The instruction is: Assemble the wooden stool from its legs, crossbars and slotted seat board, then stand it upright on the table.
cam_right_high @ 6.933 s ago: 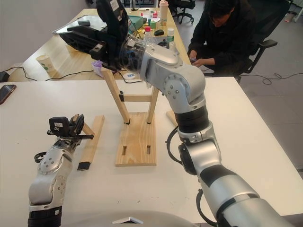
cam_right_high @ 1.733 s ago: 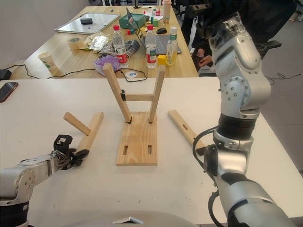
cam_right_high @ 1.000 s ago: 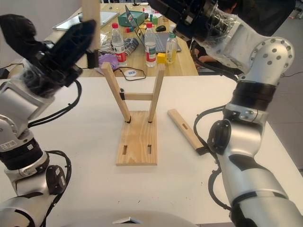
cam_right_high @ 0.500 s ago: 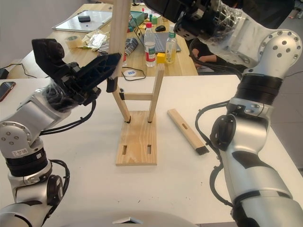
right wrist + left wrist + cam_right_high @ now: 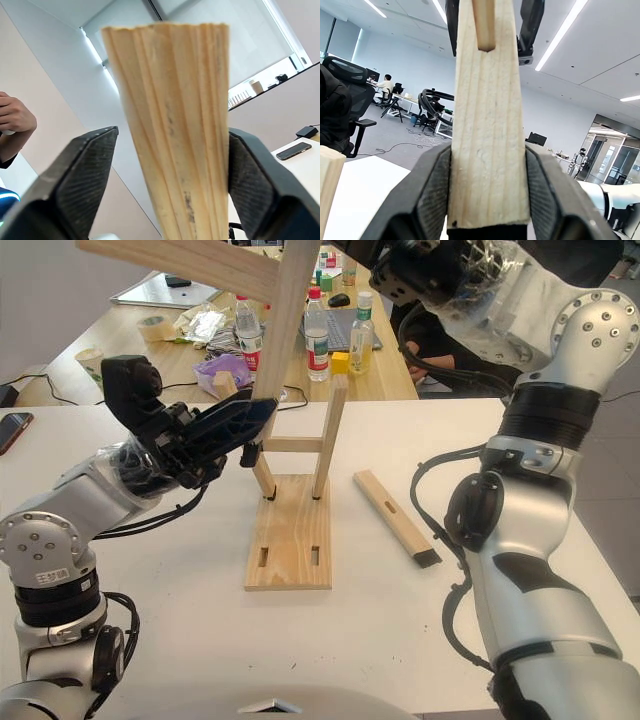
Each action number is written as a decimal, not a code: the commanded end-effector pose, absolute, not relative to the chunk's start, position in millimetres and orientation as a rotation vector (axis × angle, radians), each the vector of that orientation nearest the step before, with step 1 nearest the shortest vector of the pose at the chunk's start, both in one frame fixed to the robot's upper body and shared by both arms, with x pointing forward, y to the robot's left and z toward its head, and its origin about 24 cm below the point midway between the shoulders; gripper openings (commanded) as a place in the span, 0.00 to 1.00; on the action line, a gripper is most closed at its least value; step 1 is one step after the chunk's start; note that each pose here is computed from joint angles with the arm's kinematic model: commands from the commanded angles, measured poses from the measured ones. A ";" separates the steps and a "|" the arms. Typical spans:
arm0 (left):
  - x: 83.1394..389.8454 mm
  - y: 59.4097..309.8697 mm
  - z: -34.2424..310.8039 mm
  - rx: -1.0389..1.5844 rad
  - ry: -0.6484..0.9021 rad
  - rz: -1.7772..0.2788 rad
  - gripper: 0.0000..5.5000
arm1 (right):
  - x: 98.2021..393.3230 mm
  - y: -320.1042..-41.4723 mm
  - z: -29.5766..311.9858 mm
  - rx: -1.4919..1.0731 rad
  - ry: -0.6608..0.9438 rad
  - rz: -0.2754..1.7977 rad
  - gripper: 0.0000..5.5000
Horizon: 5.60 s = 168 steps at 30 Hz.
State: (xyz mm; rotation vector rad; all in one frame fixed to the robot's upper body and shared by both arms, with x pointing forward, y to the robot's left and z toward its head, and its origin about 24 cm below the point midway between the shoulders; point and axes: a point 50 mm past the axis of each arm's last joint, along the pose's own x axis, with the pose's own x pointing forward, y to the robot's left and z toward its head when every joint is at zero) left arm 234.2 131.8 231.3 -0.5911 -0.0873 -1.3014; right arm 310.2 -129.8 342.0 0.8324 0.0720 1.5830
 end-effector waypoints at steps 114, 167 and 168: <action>264.3 216.2 181.7 -0.684 -0.059 -0.700 0.57 | 295.4 -144.6 135.4 -0.345 0.509 1.492 0.38; 259.1 222.9 95.5 -0.272 0.227 -0.362 0.57 | 305.1 -113.0 147.2 -0.428 0.682 1.513 0.71; 260.1 224.6 97.3 -0.283 0.217 -0.356 0.57 | 305.4 -113.6 150.0 -0.417 0.668 1.504 0.71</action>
